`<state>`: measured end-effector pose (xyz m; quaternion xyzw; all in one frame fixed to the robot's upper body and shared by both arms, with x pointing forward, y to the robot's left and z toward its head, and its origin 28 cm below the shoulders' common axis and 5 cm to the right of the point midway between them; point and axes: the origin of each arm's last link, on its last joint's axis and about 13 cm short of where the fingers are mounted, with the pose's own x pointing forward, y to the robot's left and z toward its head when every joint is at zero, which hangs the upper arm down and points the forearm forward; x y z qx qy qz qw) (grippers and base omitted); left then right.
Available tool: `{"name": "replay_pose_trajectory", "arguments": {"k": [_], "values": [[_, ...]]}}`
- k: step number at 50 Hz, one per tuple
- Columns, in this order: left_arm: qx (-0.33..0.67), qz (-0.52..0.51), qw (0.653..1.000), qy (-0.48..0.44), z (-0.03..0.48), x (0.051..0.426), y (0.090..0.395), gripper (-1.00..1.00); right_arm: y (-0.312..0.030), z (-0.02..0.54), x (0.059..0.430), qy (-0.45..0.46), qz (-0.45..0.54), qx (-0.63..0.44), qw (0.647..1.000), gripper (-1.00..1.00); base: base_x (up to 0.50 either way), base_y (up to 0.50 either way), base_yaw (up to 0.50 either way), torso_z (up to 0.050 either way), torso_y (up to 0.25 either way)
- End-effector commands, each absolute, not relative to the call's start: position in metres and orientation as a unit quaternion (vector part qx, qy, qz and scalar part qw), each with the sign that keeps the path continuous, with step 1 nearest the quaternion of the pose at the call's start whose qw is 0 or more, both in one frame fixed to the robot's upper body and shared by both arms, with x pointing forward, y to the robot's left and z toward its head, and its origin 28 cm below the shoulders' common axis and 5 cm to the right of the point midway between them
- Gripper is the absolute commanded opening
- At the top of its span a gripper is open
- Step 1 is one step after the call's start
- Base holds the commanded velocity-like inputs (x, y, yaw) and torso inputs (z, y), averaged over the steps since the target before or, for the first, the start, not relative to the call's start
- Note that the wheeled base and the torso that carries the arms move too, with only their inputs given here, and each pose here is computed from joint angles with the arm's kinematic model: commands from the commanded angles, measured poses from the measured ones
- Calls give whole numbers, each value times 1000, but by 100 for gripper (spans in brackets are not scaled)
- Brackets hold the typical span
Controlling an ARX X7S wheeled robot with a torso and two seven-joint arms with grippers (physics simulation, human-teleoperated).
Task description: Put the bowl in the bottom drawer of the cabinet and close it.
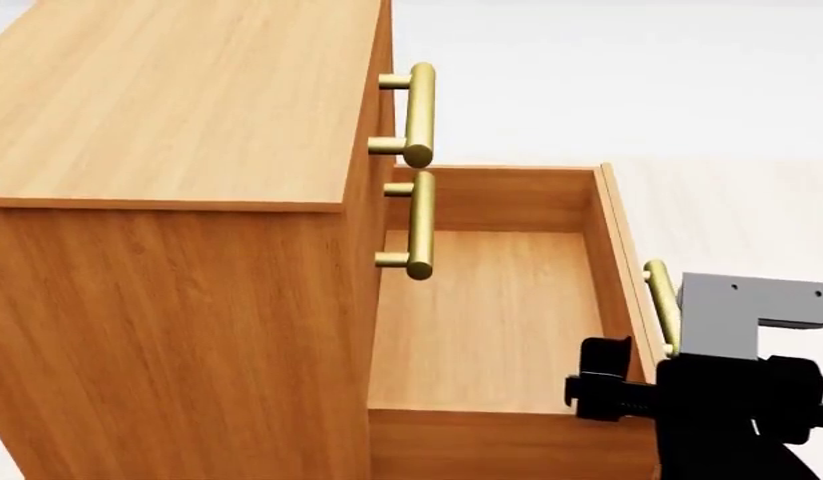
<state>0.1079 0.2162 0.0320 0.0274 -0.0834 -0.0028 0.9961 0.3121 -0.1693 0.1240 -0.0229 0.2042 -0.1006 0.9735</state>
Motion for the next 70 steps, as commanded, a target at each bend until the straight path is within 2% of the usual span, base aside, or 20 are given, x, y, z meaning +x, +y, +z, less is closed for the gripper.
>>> {"name": "replay_pose_trajectory", "arguments": {"k": [1, 11, 44, 62, 65, 67, 70], "values": [[27, -3, 996, -83, 35, 108, 216, 100, -178, 114, 303, 222, -90, -39, 970, 100, 0, 0, 0, -10, 0], [28, -2, 996, -83, 35, 108, 216, 100, -178, 119, 296, 210, -16, -52, 976, 100, 0, 0, 0, 0, 0], [28, -2, 996, -83, 26, 109, 217, 100, -187, 169, 276, 114, -17, -60, 992, 100, 0, 0, 0, 0, 0], [25, -2, 995, -97, 36, 107, 216, 100, -198, 194, 262, 59, -84, -66, 993, 100, 0, 0, 0, 0, 0], [49, -2, 994, -95, 34, 107, 216, 100, -200, 193, 260, 54, -97, -69, 991, 100, 0, 0, 0, 0, 0], [10, 3, 995, -97, 37, 108, 217, 100, -202, 193, 260, 53, -106, -69, 991, 100, 0, 0, 0, 0, 0], [20, -1, 995, -100, 28, 108, 216, 100, -204, 194, 259, 49, -119, -69, 989, 100, 0, 0, 0, 0, 0]]}}
